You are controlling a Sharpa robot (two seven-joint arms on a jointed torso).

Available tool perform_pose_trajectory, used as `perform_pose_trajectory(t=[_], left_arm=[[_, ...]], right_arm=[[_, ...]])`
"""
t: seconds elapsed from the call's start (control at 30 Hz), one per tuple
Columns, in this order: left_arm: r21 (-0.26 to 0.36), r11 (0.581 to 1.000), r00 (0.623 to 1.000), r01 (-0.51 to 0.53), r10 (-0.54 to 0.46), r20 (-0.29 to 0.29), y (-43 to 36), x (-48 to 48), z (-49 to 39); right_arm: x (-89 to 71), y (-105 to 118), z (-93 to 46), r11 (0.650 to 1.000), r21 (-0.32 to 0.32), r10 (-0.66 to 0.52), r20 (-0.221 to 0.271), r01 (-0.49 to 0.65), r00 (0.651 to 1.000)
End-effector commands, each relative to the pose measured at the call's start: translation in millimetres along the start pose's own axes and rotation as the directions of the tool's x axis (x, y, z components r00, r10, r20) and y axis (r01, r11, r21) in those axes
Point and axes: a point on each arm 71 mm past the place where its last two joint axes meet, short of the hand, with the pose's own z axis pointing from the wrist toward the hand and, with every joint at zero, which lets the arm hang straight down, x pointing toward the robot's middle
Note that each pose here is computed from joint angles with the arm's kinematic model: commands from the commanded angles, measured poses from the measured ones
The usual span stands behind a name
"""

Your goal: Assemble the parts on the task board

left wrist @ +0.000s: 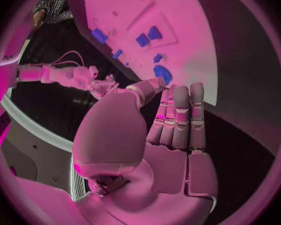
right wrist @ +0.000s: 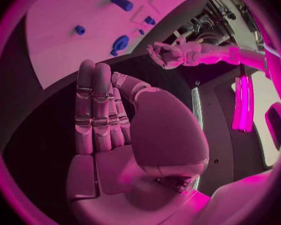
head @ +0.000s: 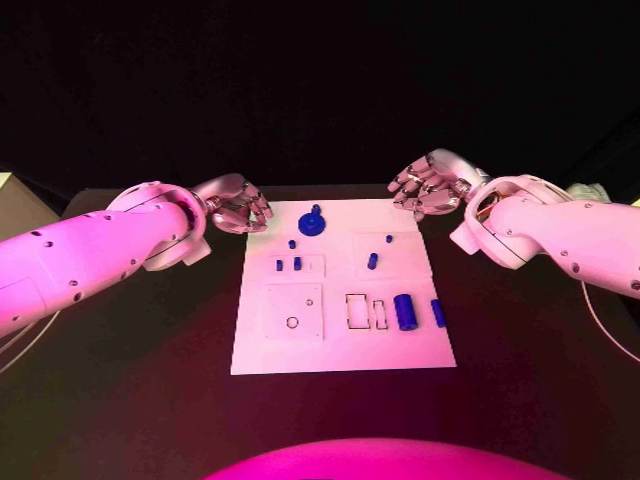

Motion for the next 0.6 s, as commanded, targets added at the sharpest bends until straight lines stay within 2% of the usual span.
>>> perform_pose_trajectory(t=[0.03,0.1,0.2,0.33,0.47,0.6], left_arm=[[0.143,0.936,0.939,0.322,-0.335,0.076,-11.5,-9.6,-9.7],[0.181,0.887,0.895,0.425,-0.441,0.061,-14.9,-12.2,-18.3],[0.231,0.787,0.803,0.573,-0.595,0.035,-20.8,-15.0,-31.3],[0.267,0.680,0.705,0.682,-0.709,0.007,-27.0,-16.5,-44.7],[0.282,0.631,0.660,0.723,-0.752,-0.008,-30.0,-17.1,-53.8],[0.289,0.610,0.639,0.738,-0.769,-0.009,-29.9,-18.8,-60.6]], right_arm=[[10.0,1,0.2,0.954,-0.059,-0.297,-0.094,0.293,0.950],[13.5,0,-0.1,0.935,-0.063,-0.355,-0.106,0.350,0.929],[17.5,-2,0.5,0.905,-0.060,-0.426,-0.116,0.422,0.897],[21.7,-5,1.1,0.874,-0.049,-0.486,-0.128,0.484,0.865],[25.9,-6,1.7,0.861,-0.043,-0.508,-0.145,0.507,0.849],[34.6,-5,1.6,0.857,-0.049,-0.514,-0.166,0.513,0.842]])
